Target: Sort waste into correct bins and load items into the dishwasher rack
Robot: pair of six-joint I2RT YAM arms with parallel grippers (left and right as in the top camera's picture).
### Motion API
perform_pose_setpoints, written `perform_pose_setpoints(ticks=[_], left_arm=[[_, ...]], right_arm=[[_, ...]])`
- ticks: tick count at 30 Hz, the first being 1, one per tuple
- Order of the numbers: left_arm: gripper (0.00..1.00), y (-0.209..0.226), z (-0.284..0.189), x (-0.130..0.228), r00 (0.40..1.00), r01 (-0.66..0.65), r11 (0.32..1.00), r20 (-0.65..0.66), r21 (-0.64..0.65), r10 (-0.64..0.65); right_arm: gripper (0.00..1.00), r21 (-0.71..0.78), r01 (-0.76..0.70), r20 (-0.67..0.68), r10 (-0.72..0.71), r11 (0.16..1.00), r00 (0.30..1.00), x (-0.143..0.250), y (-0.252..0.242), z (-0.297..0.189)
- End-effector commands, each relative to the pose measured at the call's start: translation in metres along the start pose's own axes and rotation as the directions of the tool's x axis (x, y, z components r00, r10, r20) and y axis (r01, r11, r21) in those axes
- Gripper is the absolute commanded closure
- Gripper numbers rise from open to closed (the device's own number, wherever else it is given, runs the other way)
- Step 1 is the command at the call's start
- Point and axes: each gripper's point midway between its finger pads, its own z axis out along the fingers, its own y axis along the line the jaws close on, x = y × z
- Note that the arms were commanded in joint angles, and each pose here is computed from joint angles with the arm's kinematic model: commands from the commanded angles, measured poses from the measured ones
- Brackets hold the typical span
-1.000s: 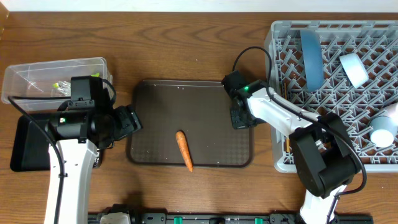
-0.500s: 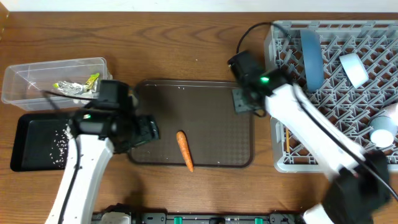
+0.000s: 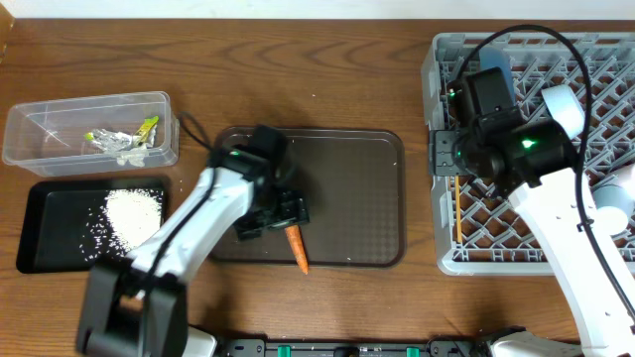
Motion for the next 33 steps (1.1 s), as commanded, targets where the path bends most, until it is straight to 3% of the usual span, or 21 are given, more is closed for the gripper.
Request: perform_pose_setpoints(ticks=[1,9,13,19,28,33], left_arm=[[0.1,0.0,0.021,0.004,0.997,0.058,0.998,-0.044,-0.04,-0.06],[0.18,-0.006,0.049,-0.006,0.998,0.037,0.998,-0.044,-0.057,-0.039],[0.34,0.002,0.049,-0.011,0.999,0.035,0.995,-0.013,-0.098,-0.036],[0.66,0.002,0.049,-0.01,0.999,0.036,0.994,-0.017,-0.101,-0.038],[0.7,0.005,0.046,-0.011,1.0,0.012,0.995,-0.022,-0.101,-0.014],[0.73,0.016,0.016,-0.03,0.999,0.043,0.997,0.023,-0.065,-0.041]], right_arm=[[0.33,0.013,0.001,-0.012,-0.001,1.0,1.0,0.003,-0.006,0.003],[0.34,0.016,0.002,-0.021,-0.002,1.0,1.0,0.006,-0.007,0.005],[0.34,0.018,0.003,-0.026,-0.003,1.0,1.0,0.007,-0.007,0.005],[0.36,0.02,0.004,-0.034,-0.004,1.0,0.999,0.009,-0.008,0.005],[0.37,0.022,0.006,-0.042,-0.005,1.0,0.999,0.011,-0.008,0.005],[0.37,0.028,0.012,-0.05,-0.011,1.0,0.999,0.013,-0.01,0.005]])
